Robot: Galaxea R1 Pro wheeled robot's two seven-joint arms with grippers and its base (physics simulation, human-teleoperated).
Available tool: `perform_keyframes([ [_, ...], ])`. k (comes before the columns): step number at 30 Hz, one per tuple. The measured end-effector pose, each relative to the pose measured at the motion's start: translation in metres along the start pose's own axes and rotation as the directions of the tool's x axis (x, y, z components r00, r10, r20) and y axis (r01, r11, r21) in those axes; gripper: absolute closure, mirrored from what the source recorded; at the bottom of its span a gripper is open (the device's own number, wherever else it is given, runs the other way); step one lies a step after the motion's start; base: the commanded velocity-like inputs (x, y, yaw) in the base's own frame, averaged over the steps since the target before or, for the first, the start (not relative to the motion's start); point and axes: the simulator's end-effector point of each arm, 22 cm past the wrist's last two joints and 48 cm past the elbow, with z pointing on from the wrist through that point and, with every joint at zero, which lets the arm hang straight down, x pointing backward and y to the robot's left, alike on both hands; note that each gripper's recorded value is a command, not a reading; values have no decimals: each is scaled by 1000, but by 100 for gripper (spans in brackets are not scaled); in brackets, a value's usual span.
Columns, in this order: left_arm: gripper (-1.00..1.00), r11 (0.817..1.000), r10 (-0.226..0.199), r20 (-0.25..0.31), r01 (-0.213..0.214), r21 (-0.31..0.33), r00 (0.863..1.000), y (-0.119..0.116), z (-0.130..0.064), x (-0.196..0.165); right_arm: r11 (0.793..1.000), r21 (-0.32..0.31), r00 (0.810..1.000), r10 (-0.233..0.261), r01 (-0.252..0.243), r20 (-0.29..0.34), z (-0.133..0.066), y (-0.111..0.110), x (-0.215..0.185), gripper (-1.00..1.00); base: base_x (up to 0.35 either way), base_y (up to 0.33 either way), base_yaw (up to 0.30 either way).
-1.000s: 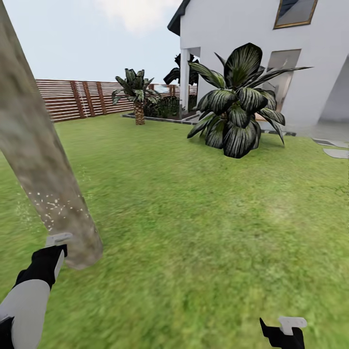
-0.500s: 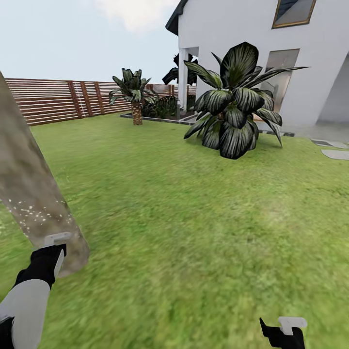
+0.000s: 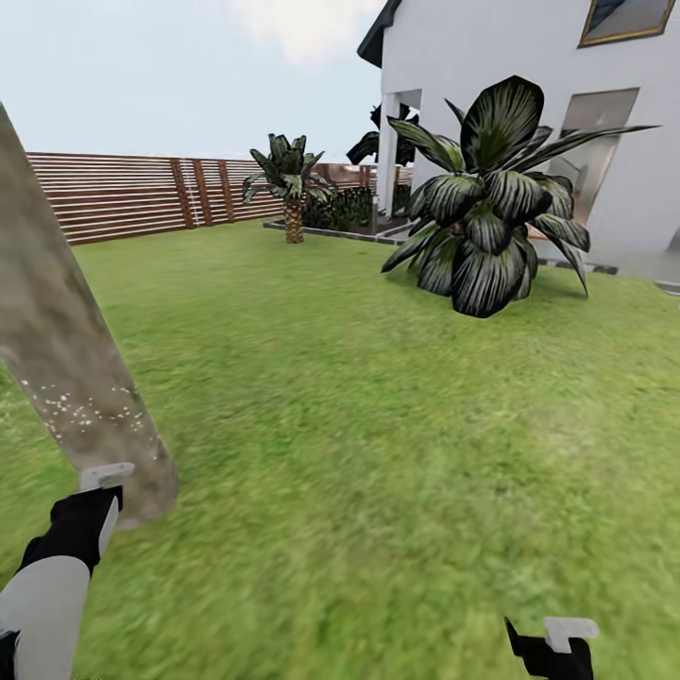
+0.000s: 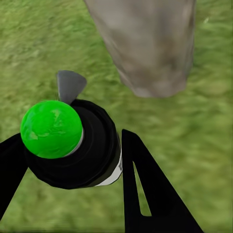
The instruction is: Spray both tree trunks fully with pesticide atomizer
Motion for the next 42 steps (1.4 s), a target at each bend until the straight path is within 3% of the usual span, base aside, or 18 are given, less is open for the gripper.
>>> perform_keyframes([
  [12, 100, 1000, -6, -2, 6, 10, 1000, -7, -2, 1, 1000, 0, 1000, 1, -1, 0, 0, 0, 0, -100, 202, -74, 277],
  [18, 100, 997, -52, 69, 48, 57, 996, -33, -17, -66, 1000, 0, 1000, 1, -1, -1, 0, 0, 0, -100, 0, 0, 277],
  [20, 100, 995, -73, 59, 68, 77, 996, -41, -25, -93, 1000, -1, 1000, 1, -1, -1, 0, 0, 1, -100, 0, 0, 256],
  [24, 100, 992, -82, 66, 75, 103, 994, -59, -36, -106, 1000, -1, 1000, 1, -1, -2, 0, 1, 1, -100, 0, 0, 95],
  [34, 100, 993, -89, 93, 81, 89, 992, -51, -39, -113, 1000, -1, 1000, -1, 1, -1, 0, 1, 1, -100, 13, -229, 2],
  [42, 100, 993, -86, 95, 78, 87, 992, -51, -40, -114, 1000, -2, 1000, 0, 0, -1, 0, 1, 1, -100, 221, -201, 0],
])
